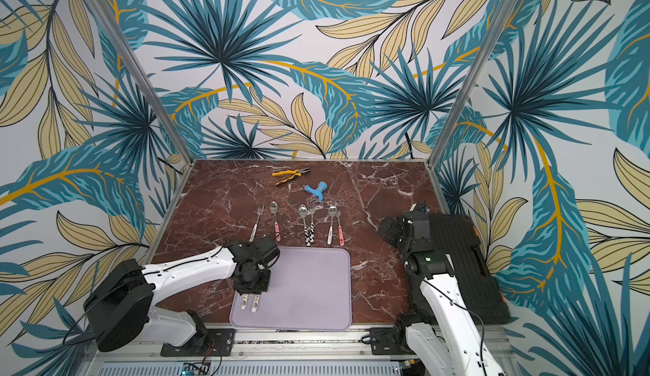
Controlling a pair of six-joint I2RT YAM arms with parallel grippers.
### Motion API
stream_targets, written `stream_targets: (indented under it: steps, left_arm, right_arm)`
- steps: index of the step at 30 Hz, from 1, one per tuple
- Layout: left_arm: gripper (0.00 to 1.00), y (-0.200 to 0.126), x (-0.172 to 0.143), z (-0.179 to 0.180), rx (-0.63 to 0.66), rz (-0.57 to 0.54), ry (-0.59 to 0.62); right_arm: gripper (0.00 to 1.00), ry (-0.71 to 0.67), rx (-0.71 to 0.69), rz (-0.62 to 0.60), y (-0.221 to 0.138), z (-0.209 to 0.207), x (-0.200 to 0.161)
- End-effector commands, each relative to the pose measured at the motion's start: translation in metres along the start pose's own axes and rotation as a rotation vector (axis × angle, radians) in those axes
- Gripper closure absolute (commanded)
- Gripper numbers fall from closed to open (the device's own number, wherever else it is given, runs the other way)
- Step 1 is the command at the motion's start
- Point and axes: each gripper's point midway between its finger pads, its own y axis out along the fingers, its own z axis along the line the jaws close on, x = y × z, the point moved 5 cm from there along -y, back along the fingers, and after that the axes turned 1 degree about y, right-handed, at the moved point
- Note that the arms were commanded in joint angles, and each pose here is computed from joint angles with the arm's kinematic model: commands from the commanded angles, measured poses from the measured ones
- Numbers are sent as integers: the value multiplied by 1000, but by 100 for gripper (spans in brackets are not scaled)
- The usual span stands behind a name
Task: Set the spoon and fork side by side
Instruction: Place the spoon on the tray.
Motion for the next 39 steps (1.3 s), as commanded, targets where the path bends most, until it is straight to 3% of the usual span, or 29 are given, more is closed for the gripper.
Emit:
stream_targets:
  steps: [1, 18, 39]
  left_arm:
    - [100, 3, -1, 8, 20, -11, -2]
    - [100, 13, 2, 17, 59, 7, 0]
    - [70, -4, 6, 13, 40, -25, -7]
  right_arm:
    - [1, -11, -15, -9, 0, -1, 2]
    - [0, -11, -14, -7, 1, -1, 2]
    - [1, -10, -14, -9, 0, -2, 2]
